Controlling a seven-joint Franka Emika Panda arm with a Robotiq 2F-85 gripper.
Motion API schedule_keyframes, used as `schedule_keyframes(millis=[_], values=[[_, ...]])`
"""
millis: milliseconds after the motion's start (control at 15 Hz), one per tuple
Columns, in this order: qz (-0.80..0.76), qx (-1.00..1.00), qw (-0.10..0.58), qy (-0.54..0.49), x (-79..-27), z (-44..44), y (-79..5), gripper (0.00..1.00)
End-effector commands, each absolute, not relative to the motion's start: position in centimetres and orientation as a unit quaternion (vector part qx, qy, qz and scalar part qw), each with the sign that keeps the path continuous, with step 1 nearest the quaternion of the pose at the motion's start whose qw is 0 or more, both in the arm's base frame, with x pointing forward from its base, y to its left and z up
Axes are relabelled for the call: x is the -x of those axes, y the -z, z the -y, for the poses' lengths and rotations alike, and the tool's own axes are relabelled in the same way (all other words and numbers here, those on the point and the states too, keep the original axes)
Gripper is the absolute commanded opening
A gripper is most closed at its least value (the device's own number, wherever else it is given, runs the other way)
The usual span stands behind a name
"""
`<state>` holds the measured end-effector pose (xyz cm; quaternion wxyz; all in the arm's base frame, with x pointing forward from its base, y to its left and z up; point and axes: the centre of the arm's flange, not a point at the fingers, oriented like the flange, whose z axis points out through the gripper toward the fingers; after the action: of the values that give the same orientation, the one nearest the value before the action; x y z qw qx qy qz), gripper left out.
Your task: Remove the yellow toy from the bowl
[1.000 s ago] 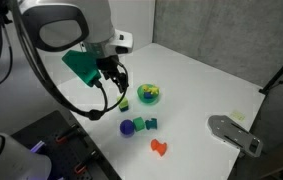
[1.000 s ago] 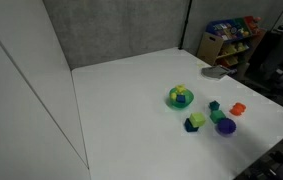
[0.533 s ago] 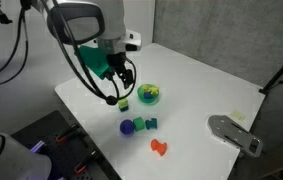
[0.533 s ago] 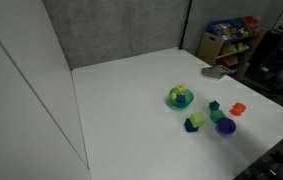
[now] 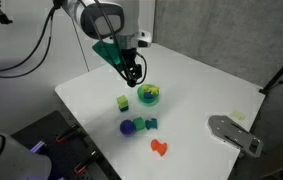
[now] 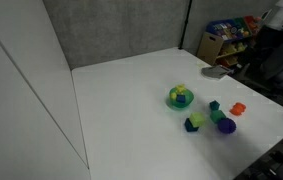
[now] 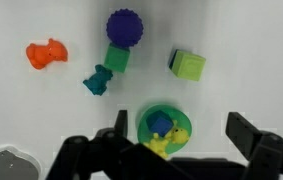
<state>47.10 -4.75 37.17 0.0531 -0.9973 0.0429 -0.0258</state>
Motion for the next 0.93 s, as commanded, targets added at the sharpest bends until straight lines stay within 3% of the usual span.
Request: schedule_keyframes(millis=[0, 667, 867], values=[[-0.065, 0.997, 0.046, 0.009, -52.5, 3.7, -36.6, 1.0], [-0.076, 0.997, 0.012, -0.015, -62.0, 1.1, -29.5, 1.0], [-0.052, 0.998, -0.026, -0.017, -63.8, 0.7, -26.8, 1.0]])
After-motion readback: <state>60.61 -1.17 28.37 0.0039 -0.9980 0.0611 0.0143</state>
